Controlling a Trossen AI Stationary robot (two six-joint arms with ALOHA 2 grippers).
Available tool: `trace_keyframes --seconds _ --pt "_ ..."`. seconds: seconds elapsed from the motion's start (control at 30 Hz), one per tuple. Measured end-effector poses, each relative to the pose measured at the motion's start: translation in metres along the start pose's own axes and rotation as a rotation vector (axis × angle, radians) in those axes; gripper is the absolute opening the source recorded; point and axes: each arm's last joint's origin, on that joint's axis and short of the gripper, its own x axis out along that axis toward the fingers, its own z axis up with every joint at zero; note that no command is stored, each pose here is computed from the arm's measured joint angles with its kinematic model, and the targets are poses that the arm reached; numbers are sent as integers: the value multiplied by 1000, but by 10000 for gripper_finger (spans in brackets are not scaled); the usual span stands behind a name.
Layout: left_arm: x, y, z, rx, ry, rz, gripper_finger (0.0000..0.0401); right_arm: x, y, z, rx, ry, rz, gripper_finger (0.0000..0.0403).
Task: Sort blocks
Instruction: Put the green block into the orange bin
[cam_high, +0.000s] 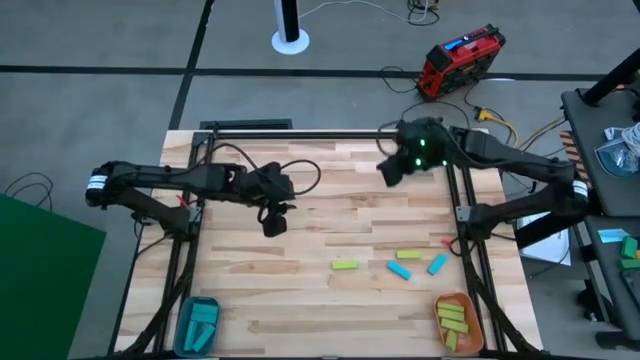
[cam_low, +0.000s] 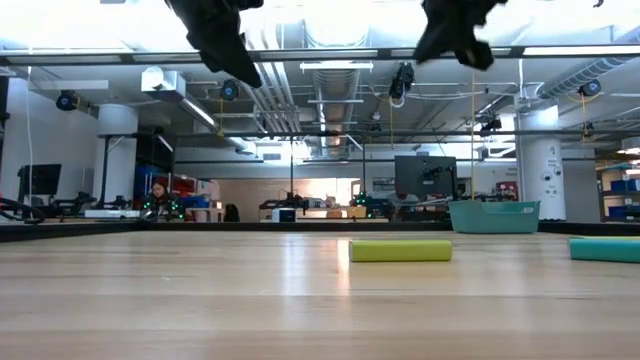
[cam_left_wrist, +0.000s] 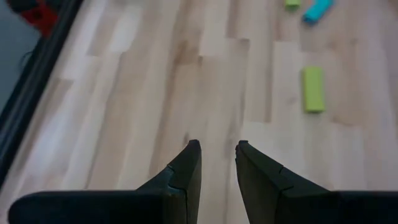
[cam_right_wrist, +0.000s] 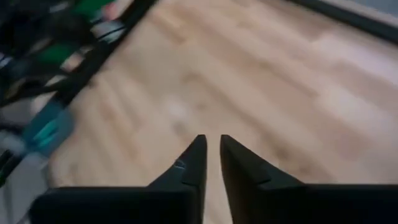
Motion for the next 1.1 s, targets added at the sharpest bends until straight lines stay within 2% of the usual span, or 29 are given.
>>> trace_keyframes --seconds 0.13,0.27,0.37,0.53,0.73,0.87,1.1 --pt "6 -4 2 6 -53 -74 79 -5 31 -16 -62 50 97 14" --pt "11 -7 4 3 -68 -96 79 -8 52 -36 -144 124 181 12" --pt "15 -12 6 -3 -79 -106 79 -11 60 -52 -215 234 232 12" --pt "31 -28 10 -15 -98 -140 79 -17 57 -76 -303 432 180 12" --pt "58 -55 14 -109 -125 -197 79 -31 42 -97 -394 653 66 12" --pt "72 -73 10 -148 -80 -224 79 -37 34 -103 -442 657 79 12" --pt "93 -106 15 -164 -28 -260 79 -40 16 -114 -513 510 148 12"
